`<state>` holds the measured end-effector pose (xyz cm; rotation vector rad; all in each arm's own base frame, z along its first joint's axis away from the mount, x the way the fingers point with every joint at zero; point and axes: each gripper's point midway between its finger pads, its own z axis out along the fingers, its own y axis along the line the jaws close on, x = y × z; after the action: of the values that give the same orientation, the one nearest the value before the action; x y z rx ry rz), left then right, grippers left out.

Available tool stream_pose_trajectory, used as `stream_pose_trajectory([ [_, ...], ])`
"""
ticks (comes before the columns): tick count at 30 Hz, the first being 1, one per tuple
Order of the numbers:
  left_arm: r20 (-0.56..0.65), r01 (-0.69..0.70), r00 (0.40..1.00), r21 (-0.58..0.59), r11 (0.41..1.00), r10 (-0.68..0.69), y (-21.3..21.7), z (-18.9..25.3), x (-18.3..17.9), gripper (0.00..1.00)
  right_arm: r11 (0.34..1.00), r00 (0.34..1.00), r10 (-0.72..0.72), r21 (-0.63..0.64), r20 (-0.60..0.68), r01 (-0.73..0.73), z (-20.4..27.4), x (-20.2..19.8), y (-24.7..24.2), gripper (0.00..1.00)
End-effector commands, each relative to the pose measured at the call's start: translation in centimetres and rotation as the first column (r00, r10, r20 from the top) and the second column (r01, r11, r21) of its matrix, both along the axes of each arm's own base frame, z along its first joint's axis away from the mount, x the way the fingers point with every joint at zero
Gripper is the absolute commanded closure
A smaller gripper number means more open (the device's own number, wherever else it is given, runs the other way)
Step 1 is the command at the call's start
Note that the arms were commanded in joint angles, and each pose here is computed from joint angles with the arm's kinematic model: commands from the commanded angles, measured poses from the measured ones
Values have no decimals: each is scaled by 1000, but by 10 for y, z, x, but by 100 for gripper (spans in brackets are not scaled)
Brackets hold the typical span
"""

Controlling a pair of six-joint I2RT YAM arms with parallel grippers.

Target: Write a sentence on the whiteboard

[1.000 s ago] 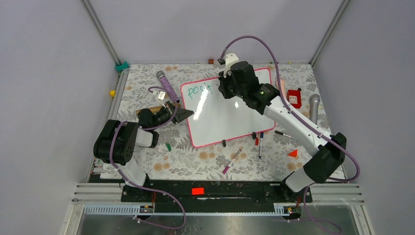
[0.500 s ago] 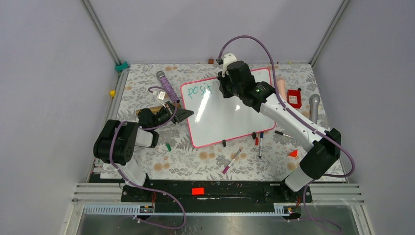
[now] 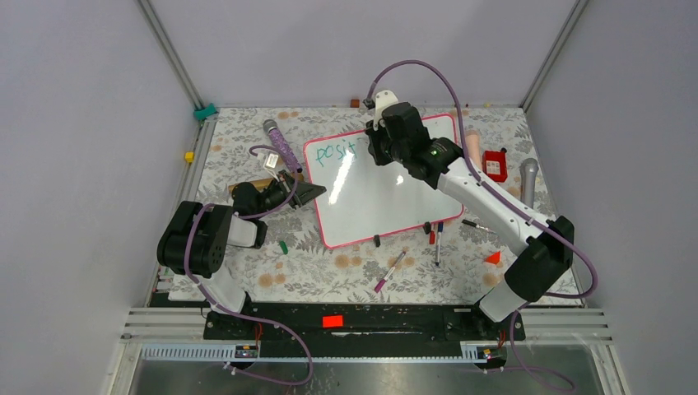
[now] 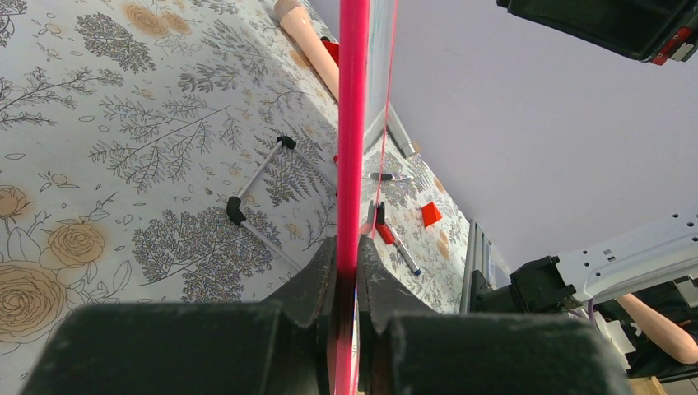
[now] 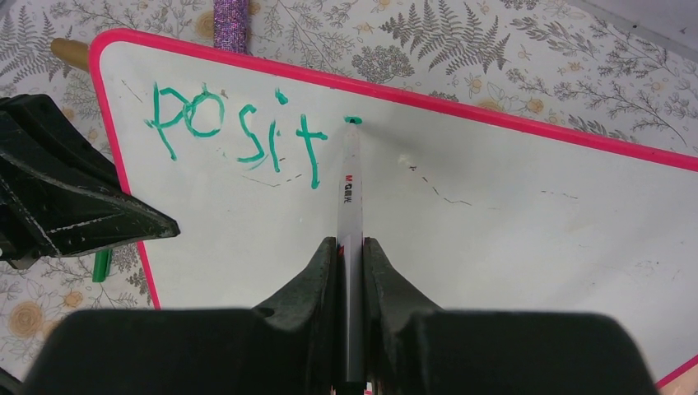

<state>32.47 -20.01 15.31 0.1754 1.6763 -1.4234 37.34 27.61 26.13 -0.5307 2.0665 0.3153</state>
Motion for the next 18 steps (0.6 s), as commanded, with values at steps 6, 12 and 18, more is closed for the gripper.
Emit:
stream_pose_trajectory([
  [6,37,-62,997,38,997,61,8,-3,9,100,996,996,21,89,89,-29,39,-17,-8,100],
  [12,39,-64,997,39,997,62,8,-3,9,100,996,998,25,82,63,-30,30,-16,-7,100],
  [18,39,-63,997,39,997,61,8,-3,8,100,998,999,24,63,41,-27,21,-13,-4,100],
])
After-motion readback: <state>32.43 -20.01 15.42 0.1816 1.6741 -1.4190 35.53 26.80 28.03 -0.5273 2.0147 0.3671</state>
